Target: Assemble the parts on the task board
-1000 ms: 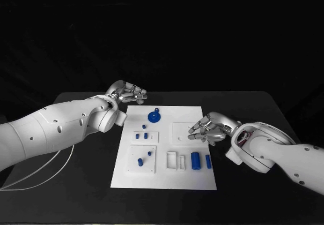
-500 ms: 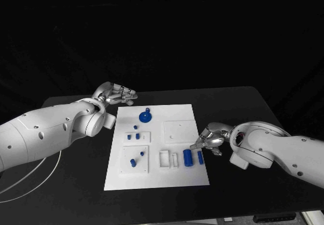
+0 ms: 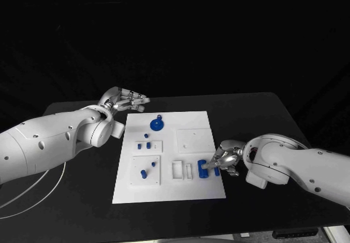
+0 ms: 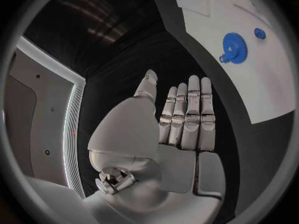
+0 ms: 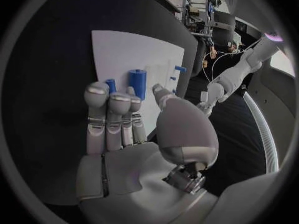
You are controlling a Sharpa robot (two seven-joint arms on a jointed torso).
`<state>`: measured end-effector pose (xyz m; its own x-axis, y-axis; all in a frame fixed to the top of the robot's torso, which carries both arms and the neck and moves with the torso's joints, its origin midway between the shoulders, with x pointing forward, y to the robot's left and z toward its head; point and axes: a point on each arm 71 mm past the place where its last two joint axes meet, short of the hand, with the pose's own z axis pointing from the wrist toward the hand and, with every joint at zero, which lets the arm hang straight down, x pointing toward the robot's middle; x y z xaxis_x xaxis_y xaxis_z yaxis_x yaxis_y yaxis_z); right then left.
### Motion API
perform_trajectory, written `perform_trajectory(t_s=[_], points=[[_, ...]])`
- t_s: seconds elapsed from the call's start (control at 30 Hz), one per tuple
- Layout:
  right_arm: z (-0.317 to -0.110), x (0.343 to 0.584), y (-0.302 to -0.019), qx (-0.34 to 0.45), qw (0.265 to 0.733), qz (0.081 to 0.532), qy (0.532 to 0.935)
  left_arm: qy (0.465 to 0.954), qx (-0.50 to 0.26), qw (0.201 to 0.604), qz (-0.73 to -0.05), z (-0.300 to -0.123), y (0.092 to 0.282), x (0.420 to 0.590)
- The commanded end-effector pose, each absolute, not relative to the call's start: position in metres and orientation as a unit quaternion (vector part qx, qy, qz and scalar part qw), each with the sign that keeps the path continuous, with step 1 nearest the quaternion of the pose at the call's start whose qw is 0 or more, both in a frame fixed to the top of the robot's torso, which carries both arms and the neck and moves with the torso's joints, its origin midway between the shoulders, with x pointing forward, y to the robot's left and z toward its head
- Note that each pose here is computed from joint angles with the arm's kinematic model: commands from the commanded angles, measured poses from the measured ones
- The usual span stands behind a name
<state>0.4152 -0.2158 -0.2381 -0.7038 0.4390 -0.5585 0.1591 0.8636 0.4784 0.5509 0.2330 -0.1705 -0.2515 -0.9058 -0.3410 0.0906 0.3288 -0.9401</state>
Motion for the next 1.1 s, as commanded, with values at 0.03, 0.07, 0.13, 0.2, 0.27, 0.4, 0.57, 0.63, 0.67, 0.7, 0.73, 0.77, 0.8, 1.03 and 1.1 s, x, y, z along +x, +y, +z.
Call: perform_trajectory(t_s=[0.03,0.07,0.13,0.2,0.27,0.4,0.57,0.63,0.67,0.7,0.73,0.77,0.8,1.03,1.1], points=[[-0.242,0.413,-0.212,0.164,0.339,0.189,0.907,0.624,-0.323,0.51,-0.496,-0.169,0.23,0.55],[-0.243,0.413,-0.211,0.166,0.34,0.19,0.906,0.624,-0.323,0.51,-0.496,-0.169,0.23,0.55],[-0.246,0.413,-0.207,0.171,0.342,0.192,0.904,0.625,-0.324,0.509,-0.496,-0.17,0.23,0.55],[-0.248,0.413,-0.203,0.176,0.344,0.194,0.902,0.625,-0.324,0.507,-0.497,-0.17,0.229,0.55],[-0.25,0.414,-0.199,0.181,0.347,0.194,0.899,0.625,-0.325,0.505,-0.498,-0.17,0.229,0.55],[-0.256,0.416,-0.194,0.188,0.35,0.19,0.898,0.626,-0.324,0.502,-0.5,-0.17,0.227,0.55],[-0.271,0.417,-0.185,0.199,0.343,0.19,0.898,0.629,-0.324,0.498,-0.501,-0.17,0.224,0.55],[-0.274,0.417,-0.18,0.201,0.342,0.194,0.897,0.63,-0.324,0.497,-0.502,-0.171,0.223,0.55],[-0.275,0.417,-0.177,0.203,0.342,0.196,0.896,0.63,-0.324,0.496,-0.502,-0.171,0.222,0.55],[-0.276,0.417,-0.175,0.204,0.343,0.198,0.895,0.631,-0.324,0.496,-0.502,-0.171,0.222,0.55],[-0.276,0.417,-0.174,0.205,0.343,0.199,0.895,0.631,-0.324,0.496,-0.501,-0.171,0.222,0.55],[-0.276,0.417,-0.173,0.206,0.344,0.201,0.894,0.631,-0.324,0.495,-0.501,-0.171,0.221,0.55],[-0.276,0.417,-0.172,0.207,0.344,0.202,0.893,0.631,-0.324,0.495,-0.501,-0.171,0.221,0.55],[-0.278,0.416,-0.168,0.203,0.339,0.201,0.896,0.633,-0.325,0.494,-0.5,-0.171,0.221,0.55],[-0.279,0.415,-0.168,0.202,0.337,0.2,0.898,0.633,-0.325,0.493,-0.5,-0.171,0.221,0.55]])
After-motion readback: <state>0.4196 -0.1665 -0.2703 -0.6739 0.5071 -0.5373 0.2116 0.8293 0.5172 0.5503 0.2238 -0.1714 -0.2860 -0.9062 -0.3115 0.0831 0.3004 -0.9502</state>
